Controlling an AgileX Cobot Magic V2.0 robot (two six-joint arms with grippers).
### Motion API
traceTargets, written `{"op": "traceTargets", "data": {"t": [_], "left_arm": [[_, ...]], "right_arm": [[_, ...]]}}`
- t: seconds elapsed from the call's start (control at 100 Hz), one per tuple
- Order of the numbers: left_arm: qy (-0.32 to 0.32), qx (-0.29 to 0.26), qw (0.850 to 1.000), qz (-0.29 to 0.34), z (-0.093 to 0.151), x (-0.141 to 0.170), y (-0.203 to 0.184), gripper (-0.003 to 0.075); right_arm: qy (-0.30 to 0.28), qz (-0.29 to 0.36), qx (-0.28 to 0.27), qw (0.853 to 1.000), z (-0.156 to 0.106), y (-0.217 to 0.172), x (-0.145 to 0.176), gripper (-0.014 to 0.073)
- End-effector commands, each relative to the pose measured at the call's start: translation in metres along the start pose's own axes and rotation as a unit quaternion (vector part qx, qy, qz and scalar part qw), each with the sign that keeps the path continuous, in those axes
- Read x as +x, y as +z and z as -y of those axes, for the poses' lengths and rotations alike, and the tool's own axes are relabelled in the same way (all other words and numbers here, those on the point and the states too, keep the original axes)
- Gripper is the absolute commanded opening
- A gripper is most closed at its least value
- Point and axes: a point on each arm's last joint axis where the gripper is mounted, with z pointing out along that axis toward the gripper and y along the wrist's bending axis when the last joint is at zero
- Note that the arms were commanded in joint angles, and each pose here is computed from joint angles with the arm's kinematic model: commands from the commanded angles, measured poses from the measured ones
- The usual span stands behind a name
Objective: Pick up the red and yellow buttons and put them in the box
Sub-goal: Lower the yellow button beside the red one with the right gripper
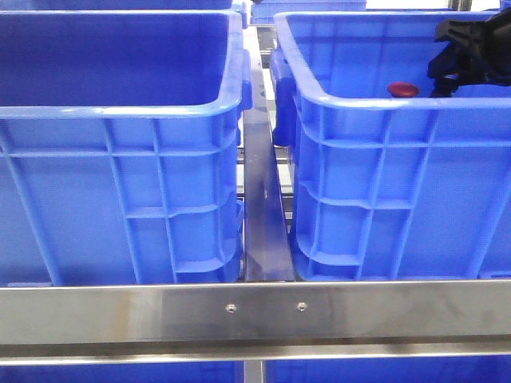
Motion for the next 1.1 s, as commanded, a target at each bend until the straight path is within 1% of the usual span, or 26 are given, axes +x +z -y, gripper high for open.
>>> {"op": "traceTargets", "data": {"t": [0.0,0.36,0.43,0.53,0.6,0.92,1.09], "left_arm": [[0.016,0.009,0.999,0.048,0.018,-0.013,-0.017,0.0692],[0.016,0.009,0.999,0.048,0.018,-0.013,-0.017,0.0692],[0.016,0.009,0.999,0.048,0.018,-0.013,-0.017,0.0692],[0.016,0.009,0.999,0.048,0.018,-0.013,-0.017,0.0692],[0.016,0.009,0.999,0.048,0.018,-0.013,-0.017,0.0692],[0.016,0.010,0.999,0.049,0.018,-0.013,-0.017,0.0692],[0.015,0.012,0.999,0.048,0.019,-0.013,-0.017,0.0692]], "right_arm": [[0.032,0.062,-0.026,0.997,-0.010,-0.013,-0.031,0.0287],[0.029,0.056,-0.024,0.998,-0.008,-0.009,-0.027,0.0297],[0.029,0.056,-0.023,0.998,-0.008,-0.009,-0.027,0.0342],[0.029,0.056,-0.023,0.998,-0.008,-0.009,-0.027,0.0435],[0.029,0.056,-0.023,0.998,-0.008,-0.009,-0.027,0.0470],[0.027,0.064,-0.024,0.997,-0.009,-0.014,-0.032,0.0472],[-0.007,0.065,-0.026,0.997,-0.015,-0.028,-0.038,0.0472]]}}
